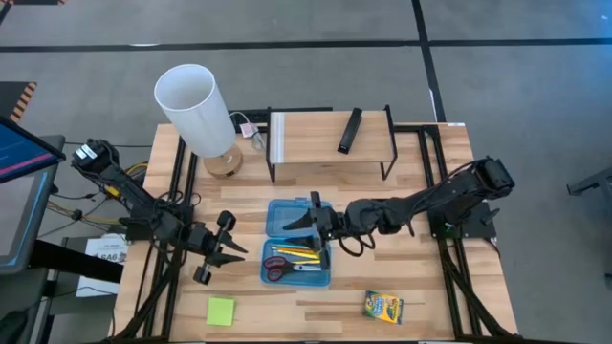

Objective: Pack school essentials
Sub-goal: Put the green sticky note into the supply box

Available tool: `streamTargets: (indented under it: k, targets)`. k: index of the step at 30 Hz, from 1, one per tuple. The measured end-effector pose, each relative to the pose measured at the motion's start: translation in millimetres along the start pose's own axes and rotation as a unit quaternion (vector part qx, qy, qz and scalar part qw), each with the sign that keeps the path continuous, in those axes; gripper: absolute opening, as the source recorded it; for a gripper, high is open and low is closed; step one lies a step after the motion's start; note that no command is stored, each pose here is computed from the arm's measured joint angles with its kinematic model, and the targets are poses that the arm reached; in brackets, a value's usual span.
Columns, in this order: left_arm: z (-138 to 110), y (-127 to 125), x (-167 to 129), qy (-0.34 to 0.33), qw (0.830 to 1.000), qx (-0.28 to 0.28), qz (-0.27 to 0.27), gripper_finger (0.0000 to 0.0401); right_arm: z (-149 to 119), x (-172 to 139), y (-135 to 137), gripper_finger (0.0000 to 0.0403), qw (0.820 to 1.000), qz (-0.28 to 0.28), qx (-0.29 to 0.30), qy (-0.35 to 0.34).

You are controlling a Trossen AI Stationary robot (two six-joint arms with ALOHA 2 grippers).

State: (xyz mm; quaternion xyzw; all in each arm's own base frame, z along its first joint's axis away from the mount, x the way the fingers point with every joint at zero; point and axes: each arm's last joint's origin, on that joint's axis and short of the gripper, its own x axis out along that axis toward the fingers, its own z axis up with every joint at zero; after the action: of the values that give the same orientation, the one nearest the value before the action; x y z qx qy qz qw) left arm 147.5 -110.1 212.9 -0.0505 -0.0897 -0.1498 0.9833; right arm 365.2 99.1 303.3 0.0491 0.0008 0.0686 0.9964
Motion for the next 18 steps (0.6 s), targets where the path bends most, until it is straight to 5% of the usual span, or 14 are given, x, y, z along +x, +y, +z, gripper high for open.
streamTargets:
  k: [18]
  targets:
    - [0, 0, 0, 0.0, 1.0, -0.014, -0.013, 0.0075, -2, -2, 15, 0.0154, 0.999, 0.05, -0.019, 0.001]
